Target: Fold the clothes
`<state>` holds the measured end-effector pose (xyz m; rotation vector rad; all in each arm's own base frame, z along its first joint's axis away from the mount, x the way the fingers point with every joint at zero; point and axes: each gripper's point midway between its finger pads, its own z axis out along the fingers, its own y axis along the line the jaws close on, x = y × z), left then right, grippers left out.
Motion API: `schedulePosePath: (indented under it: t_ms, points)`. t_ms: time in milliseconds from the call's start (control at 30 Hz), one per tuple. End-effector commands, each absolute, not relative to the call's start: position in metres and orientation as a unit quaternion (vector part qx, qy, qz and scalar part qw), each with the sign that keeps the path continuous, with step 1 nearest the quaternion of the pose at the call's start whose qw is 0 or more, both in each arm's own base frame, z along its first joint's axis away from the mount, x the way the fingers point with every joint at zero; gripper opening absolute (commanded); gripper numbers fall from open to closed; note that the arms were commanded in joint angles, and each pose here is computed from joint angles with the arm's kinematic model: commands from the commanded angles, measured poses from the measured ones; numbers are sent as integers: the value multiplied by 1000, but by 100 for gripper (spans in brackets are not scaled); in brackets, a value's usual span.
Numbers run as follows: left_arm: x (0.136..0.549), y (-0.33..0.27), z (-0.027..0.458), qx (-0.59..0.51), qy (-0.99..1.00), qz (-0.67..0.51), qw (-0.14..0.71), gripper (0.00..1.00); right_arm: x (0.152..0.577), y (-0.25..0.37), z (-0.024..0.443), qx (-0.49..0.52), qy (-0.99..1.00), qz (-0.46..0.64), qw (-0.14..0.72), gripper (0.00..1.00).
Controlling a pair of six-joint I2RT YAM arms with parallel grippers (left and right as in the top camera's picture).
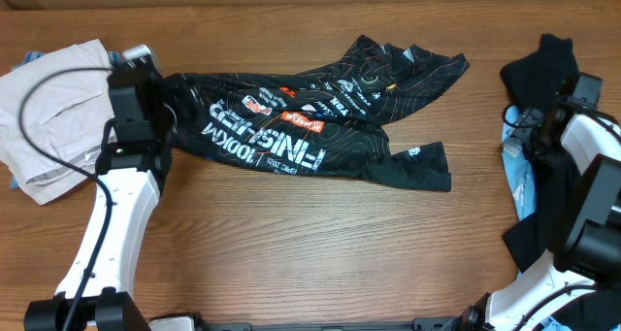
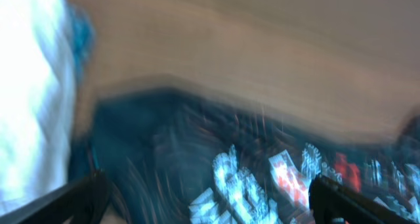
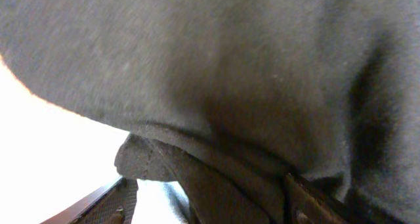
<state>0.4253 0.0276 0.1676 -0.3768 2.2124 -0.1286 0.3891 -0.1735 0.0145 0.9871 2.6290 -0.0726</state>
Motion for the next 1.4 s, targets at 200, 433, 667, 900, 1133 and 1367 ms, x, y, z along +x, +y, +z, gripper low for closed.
schedulePosePath:
  t_ms: [200,433,667,900,1133,1367]
  points:
    - [353,-84,123,-60,946,-217,232,100,416,-112,62,248,950,19,190,78]
    - [330,-154,124,10,947,-249,203,100,409,-115,62,253,951,11,180,81]
    - [325,-238,136,52,922,-311,224,100,408,-108,62,249,952,31,173,82]
    - [320,-324,98,21,905,-388,174,95,415,-100,97,238,953,35,186,80]
    - [310,-361,54,-27,905,-407,122,78,417,-100,124,236,950,37,201,81]
    - [326,-347,37,-57,917,-362,160,74,419,-96,125,234,949,49,204,81]
